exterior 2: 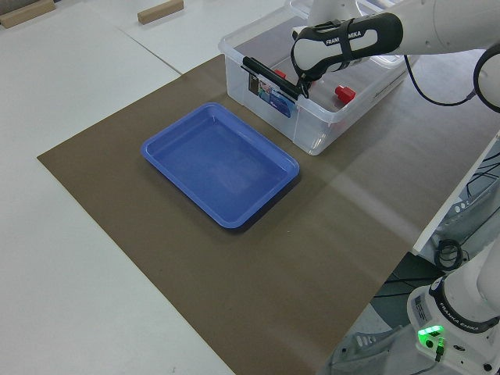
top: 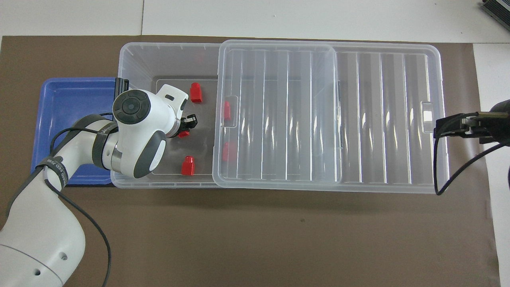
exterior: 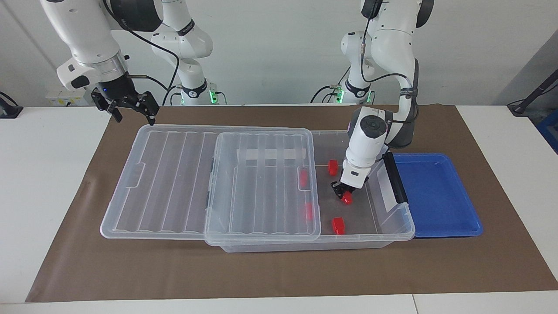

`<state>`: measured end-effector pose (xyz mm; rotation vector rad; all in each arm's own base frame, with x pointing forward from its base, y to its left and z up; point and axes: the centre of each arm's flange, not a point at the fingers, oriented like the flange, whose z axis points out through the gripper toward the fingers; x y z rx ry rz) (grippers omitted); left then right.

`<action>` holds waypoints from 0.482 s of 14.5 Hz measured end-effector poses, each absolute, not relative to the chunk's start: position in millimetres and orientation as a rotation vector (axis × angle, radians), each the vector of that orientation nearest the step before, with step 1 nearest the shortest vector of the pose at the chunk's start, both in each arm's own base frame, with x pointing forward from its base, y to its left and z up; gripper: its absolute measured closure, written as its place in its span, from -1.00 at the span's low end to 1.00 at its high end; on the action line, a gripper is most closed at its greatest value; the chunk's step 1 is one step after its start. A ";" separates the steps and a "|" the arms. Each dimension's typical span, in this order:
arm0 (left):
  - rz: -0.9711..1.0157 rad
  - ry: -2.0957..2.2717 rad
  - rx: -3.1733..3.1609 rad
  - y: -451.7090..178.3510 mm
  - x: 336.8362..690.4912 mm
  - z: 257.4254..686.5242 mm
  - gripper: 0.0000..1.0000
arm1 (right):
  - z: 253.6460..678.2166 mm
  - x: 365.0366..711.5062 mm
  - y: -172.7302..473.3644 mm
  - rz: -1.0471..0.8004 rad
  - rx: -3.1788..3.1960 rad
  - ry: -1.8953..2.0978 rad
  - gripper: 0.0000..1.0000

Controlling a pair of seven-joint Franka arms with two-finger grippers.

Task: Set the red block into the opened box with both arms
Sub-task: 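Carry the red block with the left gripper into the open box, then open the left gripper to drop the block and lift out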

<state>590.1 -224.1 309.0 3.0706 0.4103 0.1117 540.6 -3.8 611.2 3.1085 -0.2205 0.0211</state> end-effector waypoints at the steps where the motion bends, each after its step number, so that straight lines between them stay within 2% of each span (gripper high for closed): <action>1: 0.090 0.410 3.085 -222.6 589.8 309.2 0.23 | 611.2 540.6 -4.0 0.021 3.108 -0.221 -1.00; 3: 0.048 0.415 3.112 -219.7 590.8 313.0 -0.11 | 611.0 540.5 -4.7 0.020 3.108 -0.223 -1.00; 7: 0.031 0.431 3.133 -215.7 593.1 347.2 -0.96 | 610.2 540.5 -5.3 0.018 3.108 -0.224 -1.00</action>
